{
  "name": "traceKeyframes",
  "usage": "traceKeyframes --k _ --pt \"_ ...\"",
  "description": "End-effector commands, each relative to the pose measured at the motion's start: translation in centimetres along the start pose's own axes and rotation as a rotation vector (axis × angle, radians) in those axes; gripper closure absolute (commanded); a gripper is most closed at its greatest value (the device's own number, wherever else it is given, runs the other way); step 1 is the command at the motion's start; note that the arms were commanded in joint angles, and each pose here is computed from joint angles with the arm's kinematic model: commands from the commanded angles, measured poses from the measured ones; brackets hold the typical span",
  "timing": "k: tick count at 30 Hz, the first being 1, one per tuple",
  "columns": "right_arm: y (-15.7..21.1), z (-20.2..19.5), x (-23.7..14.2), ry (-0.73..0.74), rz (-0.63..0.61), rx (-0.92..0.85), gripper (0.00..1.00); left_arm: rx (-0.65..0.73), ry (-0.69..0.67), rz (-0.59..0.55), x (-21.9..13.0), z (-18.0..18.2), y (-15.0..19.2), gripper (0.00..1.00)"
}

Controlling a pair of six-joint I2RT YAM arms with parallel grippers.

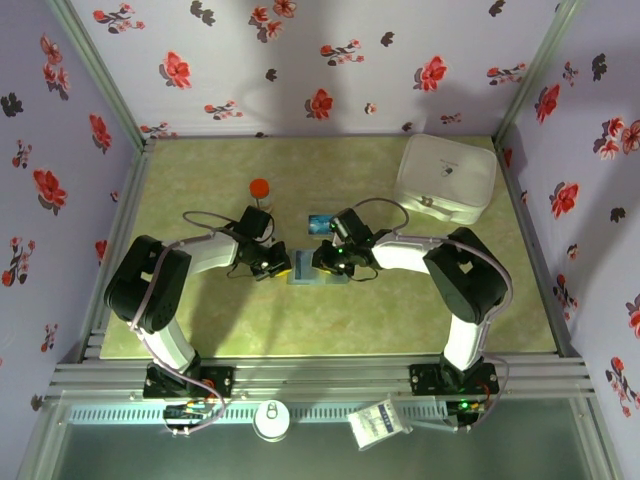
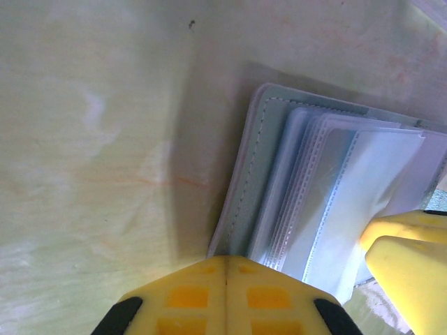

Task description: Take the credit cards out of the card holder

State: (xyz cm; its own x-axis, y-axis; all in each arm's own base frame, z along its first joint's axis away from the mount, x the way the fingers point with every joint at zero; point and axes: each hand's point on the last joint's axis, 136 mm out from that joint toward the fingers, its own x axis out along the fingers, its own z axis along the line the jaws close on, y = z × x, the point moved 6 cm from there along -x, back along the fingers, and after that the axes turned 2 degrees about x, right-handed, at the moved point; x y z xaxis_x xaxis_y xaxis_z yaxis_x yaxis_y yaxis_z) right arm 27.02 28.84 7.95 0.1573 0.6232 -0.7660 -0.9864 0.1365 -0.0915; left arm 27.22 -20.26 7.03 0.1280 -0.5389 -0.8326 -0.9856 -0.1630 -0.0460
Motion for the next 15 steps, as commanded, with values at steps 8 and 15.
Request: traceKeyframes --k 8,15 --pt "0.1 -0.7 -0.6 0.031 -0.024 0.001 0.79 0.026 0.001 -0.014 -1.2 -1.0 -0.2 0.95" --pt "0.2 -1.1 -0.6 0.032 -0.026 0.009 0.81 0.035 0.034 -0.053 -2.4 -2.1 -0.6 0.95"
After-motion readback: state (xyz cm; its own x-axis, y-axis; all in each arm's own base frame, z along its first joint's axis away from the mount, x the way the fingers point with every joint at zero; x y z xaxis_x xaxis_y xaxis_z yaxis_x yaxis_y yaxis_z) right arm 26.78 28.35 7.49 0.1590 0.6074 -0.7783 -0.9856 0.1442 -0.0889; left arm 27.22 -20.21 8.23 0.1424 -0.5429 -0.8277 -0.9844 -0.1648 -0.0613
